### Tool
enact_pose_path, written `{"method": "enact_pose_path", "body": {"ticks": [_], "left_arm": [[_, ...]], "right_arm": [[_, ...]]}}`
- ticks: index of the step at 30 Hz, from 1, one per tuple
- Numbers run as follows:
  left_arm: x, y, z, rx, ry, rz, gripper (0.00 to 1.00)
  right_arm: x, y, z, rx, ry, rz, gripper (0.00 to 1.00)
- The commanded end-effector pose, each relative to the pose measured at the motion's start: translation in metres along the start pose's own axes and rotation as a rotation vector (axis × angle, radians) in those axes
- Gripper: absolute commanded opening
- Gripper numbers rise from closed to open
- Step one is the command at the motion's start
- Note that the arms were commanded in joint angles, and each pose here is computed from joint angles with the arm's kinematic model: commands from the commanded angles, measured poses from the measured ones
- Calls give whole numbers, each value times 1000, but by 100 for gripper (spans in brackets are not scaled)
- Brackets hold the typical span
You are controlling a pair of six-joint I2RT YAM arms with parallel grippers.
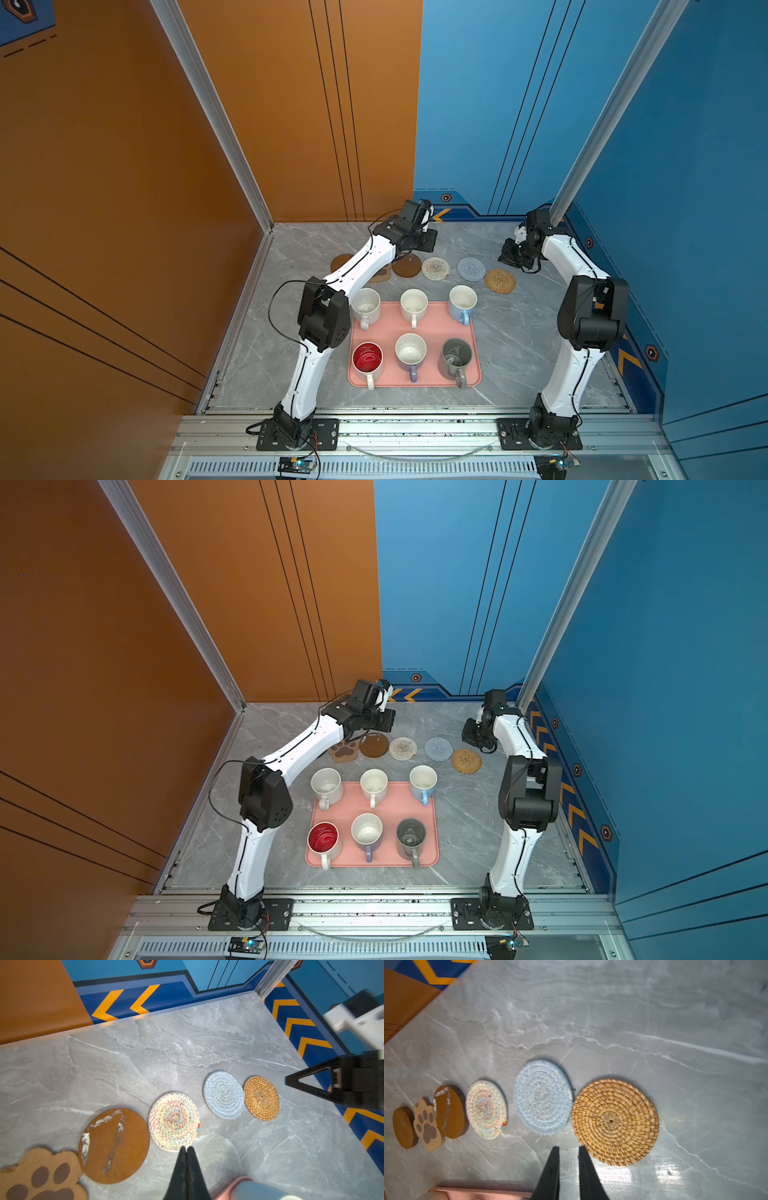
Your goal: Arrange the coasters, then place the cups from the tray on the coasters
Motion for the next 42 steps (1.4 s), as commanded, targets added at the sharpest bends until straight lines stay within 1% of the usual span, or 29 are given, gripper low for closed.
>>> {"method": "enact_pose_path", "body": {"ticks": [1, 3, 6, 9, 19, 25, 42], "left_arm": [[-22, -1, 9, 36, -51, -34, 0], [-33, 4, 9, 53, -59, -27, 0], [-46, 13, 8, 63, -62, -10, 0], [-57, 24, 9, 71, -81, 9, 0], [-79, 47, 13, 59, -131, 40, 0], [-85, 54, 13, 37, -147, 47, 0], [-96, 62, 11, -1, -156, 33, 0]], "right_arm": [[19, 11, -21, 21, 71, 66, 7], [27, 13, -27, 29, 82, 81, 5], [36, 14, -33, 41, 96, 96, 4], [55, 19, -41, 59, 112, 135, 4], [84, 22, -60, 106, 179, 173, 4], [89, 14, -65, 123, 198, 160, 3], [98, -6, -62, 161, 167, 134, 3]]}}
Point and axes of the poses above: each gripper's point midway between its finger pads, its own x axis out along the fingers, its own z axis along the line the jaws close on, y = z × x, the point moved 9 cm from there along -x, back along the fingers, and after that the axes turned 11 degrees about x, right-handed, at the moved point
